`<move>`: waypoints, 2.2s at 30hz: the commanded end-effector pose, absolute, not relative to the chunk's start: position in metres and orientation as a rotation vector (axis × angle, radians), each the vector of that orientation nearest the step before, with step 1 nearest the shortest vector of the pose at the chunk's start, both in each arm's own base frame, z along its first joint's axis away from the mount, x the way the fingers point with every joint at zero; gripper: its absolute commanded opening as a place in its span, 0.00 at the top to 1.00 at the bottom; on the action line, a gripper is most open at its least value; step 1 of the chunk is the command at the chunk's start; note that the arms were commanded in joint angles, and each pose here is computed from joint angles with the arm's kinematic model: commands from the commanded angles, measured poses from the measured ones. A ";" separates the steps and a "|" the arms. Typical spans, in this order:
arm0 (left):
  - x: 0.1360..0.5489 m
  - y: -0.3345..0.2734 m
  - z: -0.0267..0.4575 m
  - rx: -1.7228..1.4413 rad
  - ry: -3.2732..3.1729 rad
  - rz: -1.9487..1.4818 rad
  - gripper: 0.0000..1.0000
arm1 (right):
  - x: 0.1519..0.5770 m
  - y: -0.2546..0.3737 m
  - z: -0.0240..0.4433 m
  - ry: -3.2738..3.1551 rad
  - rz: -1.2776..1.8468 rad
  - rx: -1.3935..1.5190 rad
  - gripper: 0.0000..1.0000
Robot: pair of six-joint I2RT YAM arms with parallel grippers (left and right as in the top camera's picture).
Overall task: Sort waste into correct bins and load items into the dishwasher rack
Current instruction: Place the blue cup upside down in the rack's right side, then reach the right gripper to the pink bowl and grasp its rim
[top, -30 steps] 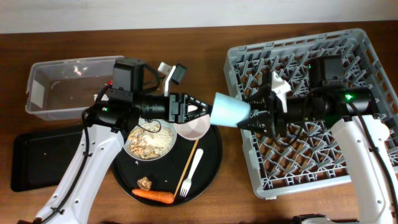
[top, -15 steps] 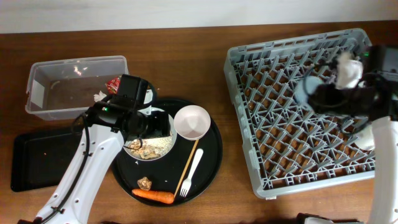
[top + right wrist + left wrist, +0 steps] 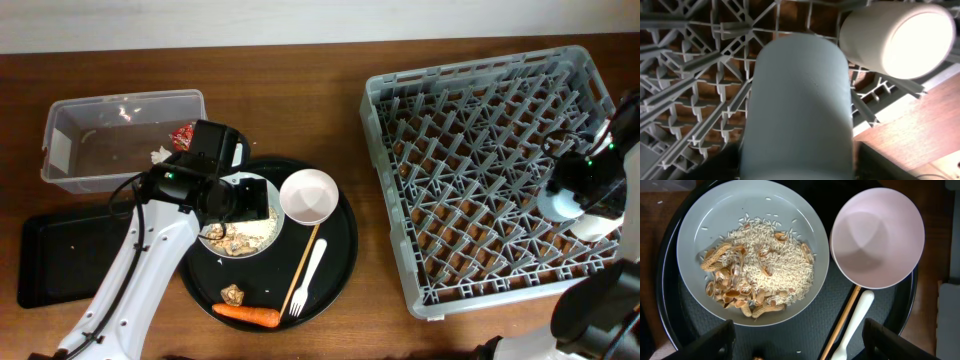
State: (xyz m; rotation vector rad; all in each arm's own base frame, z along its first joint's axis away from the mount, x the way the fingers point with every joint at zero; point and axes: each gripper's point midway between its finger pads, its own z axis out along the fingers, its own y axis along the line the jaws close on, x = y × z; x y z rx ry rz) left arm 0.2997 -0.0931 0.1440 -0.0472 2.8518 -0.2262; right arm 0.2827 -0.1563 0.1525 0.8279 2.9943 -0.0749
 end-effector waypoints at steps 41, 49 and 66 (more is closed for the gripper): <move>0.287 -0.028 0.138 -0.360 2.923 -0.099 0.01 | 0.330 0.174 0.205 2.718 0.418 -0.610 0.07; 0.282 0.001 0.137 -0.514 2.923 -0.083 0.01 | 0.351 0.223 0.112 2.875 0.281 -0.575 0.37; 0.283 0.001 0.137 -0.513 2.920 -0.084 0.01 | 0.363 0.233 0.048 3.000 0.267 -0.361 0.69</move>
